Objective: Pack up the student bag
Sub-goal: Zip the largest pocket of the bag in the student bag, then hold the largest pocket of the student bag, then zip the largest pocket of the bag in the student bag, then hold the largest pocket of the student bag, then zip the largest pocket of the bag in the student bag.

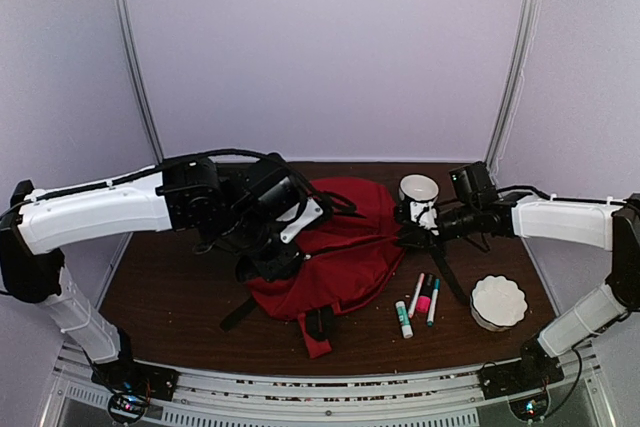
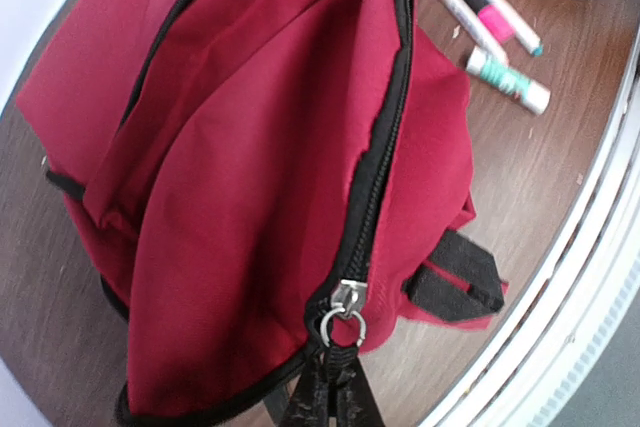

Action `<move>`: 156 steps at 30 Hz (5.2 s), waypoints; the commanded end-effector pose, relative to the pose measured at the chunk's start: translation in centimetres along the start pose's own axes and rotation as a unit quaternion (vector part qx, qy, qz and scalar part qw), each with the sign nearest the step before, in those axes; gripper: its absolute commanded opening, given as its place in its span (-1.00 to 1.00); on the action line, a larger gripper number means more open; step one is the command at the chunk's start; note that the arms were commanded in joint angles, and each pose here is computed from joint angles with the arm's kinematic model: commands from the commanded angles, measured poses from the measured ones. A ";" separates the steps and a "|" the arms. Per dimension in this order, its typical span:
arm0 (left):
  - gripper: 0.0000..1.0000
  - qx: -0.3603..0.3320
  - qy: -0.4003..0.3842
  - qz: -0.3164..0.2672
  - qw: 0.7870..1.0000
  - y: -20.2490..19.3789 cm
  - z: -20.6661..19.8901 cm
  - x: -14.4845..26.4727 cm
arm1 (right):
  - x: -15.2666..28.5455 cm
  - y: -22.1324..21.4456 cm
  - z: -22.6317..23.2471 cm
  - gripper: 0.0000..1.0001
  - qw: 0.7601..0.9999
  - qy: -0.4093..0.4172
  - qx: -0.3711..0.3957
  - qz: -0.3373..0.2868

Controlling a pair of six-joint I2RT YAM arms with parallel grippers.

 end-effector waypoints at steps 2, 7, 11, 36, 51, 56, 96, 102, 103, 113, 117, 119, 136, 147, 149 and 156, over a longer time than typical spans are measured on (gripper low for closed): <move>-1.00 -0.030 0.028 0.027 0.999 -1.7 1.4 4.5 | 3.1 2.8 0.9 -0.33 0.999 0.005 -0.007 0.037; -1.00 -0.065 0.042 -0.034 0.996 1.7 1.6 5.5 | 2.3 9.2 3.3 -0.01 0.996 0.090 -0.002 -0.022; -1.00 -0.071 0.044 -0.052 0.995 2.8 1.6 5.7 | -0.1 11.5 3.2 0.05 0.982 0.151 -0.095 -0.068; -1.00 -0.025 0.040 -0.092 0.995 -0.7 0.3 2.0 | -11.3 13.1 7.2 -0.29 0.898 0.324 -0.297 0.008; -1.00 0.004 0.028 0.006 1.000 -8.5 -0.3 -2.2 | -6.4 9.4 9.0 -1.00 0.894 0.385 -0.221 0.062; -1.00 0.023 0.065 0.035 0.997 -12.2 0.5 -2.7 | -4.3 7.4 9.5 -1.00 0.887 0.400 -0.207 0.103; -1.00 0.178 0.078 -0.041 0.980 -11.2 6.3 0.8 | 2.7 4.2 4.8 -0.67 0.948 0.254 -0.112 0.158; -1.00 0.145 -0.048 -0.179 0.972 -7.9 3.2 1.2 | -1.3 12.7 8.1 -0.11 0.959 0.266 -0.068 0.072; -1.00 0.139 -0.057 -0.189 0.970 -7.6 2.7 1.3 | -2.2 13.4 8.5 -0.10 0.959 0.267 -0.074 0.063; -1.00 0.131 -0.104 -0.254 0.953 -6.8 0.2 2.3 | -9.3 17.8 11.0 0.00 0.960 0.261 -0.098 0.035; -1.00 0.135 -0.097 -0.261 0.951 -7.0 0.2 2.6 | -11.2 17.3 11.3 0.04 0.957 0.262 -0.120 0.039; -1.00 0.139 -0.092 -0.265 0.950 -7.2 0.3 2.8 | -11.8 17.0 11.8 0.05 0.949 0.282 -0.133 0.043; -1.00 0.291 0.067 -0.061 0.952 -15.6 4.7 -1.8 | -8.5 13.1 14.7 -1.00 0.955 0.263 -0.082 0.112; -1.00 0.309 0.127 -0.086 0.939 -15.8 9.9 -0.6 | -7.5 10.5 15.8 -1.00 0.952 0.261 -0.057 0.148; -1.00 0.289 0.110 -0.092 0.947 -14.4 10.3 -1.4 | -7.3 10.5 16.0 -1.00 0.950 0.269 -0.051 0.148; -1.00 0.252 0.104 -0.097 0.957 -9.3 12.5 -3.8 | -7.2 11.0 17.2 -1.00 0.945 0.292 -0.040 0.140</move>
Point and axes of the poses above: each gripper's point midway between its finger pads, its own x axis back along the fingers, its own z axis along the line the jaws close on, y = z × x, the point moved 8 cm from there along x, back along the fingers, and after that the axes turned 5 degrees about -x, right-handed, at the moved point
